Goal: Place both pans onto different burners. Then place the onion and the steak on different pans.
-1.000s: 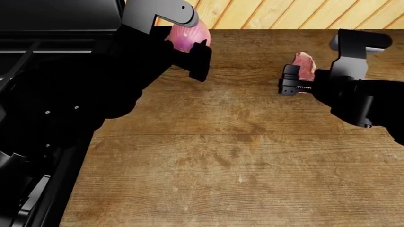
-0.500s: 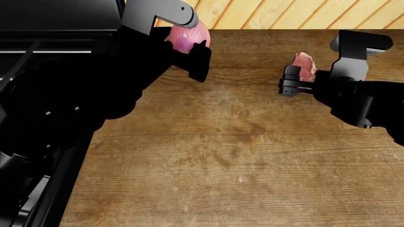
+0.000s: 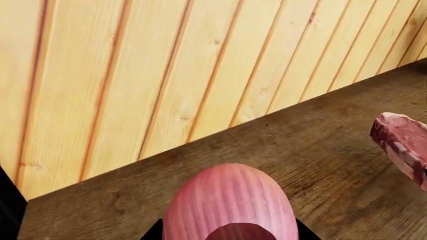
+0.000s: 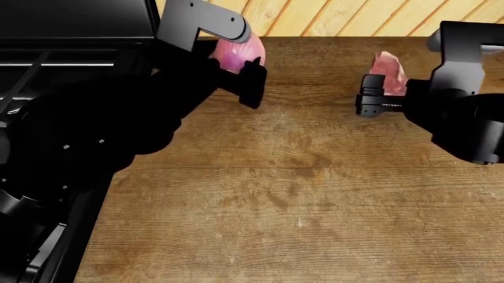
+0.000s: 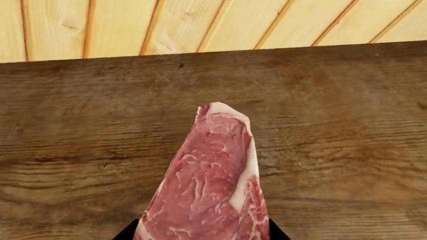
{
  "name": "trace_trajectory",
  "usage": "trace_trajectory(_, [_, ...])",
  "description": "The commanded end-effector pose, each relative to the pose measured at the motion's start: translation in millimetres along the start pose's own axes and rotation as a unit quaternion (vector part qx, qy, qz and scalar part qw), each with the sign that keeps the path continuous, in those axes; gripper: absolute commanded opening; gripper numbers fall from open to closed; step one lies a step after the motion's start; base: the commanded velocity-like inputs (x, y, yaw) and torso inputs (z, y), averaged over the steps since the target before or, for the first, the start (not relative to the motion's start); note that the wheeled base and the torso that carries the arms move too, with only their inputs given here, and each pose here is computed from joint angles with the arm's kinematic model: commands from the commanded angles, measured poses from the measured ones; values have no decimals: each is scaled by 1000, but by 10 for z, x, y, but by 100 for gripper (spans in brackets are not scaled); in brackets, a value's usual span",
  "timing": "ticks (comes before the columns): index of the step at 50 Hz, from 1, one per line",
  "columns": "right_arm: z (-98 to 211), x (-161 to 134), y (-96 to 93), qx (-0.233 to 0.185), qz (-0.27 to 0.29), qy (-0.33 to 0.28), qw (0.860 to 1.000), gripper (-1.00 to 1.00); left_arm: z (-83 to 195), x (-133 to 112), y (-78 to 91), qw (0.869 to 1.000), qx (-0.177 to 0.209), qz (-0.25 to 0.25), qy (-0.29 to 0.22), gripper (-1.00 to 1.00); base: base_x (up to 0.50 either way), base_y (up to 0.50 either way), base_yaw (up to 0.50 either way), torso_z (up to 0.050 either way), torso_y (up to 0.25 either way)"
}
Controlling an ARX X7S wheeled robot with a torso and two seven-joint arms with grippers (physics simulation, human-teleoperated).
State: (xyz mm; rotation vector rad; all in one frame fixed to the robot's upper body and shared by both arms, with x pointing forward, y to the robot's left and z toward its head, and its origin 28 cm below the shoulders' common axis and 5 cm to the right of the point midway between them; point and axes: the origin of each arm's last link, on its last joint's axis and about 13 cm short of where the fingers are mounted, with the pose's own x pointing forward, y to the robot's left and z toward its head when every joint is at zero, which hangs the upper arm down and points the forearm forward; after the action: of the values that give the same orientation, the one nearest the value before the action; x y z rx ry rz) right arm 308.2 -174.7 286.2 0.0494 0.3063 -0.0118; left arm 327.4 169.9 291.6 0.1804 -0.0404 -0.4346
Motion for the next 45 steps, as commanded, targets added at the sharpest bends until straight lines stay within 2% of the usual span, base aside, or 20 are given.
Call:
trace_trajectory(1, [58, -250, 62, -27, 17, -25, 999, -100, -15, 7, -21, 1000, -9, 0, -1, -100, 0, 0, 0, 0, 0])
trace_trajectory(19, [-2, -321, 53, -20, 22, -30, 999, -100, 1, -38, -90, 1000, -2, -7, 1, -100, 0, 0, 0, 0, 25])
trace_trajectory(45, [17, -326, 71, -11, 23, -45, 999, -100, 36, -62, -98, 1000, -2, -8, 1, -100, 1, 0, 0, 0, 243])
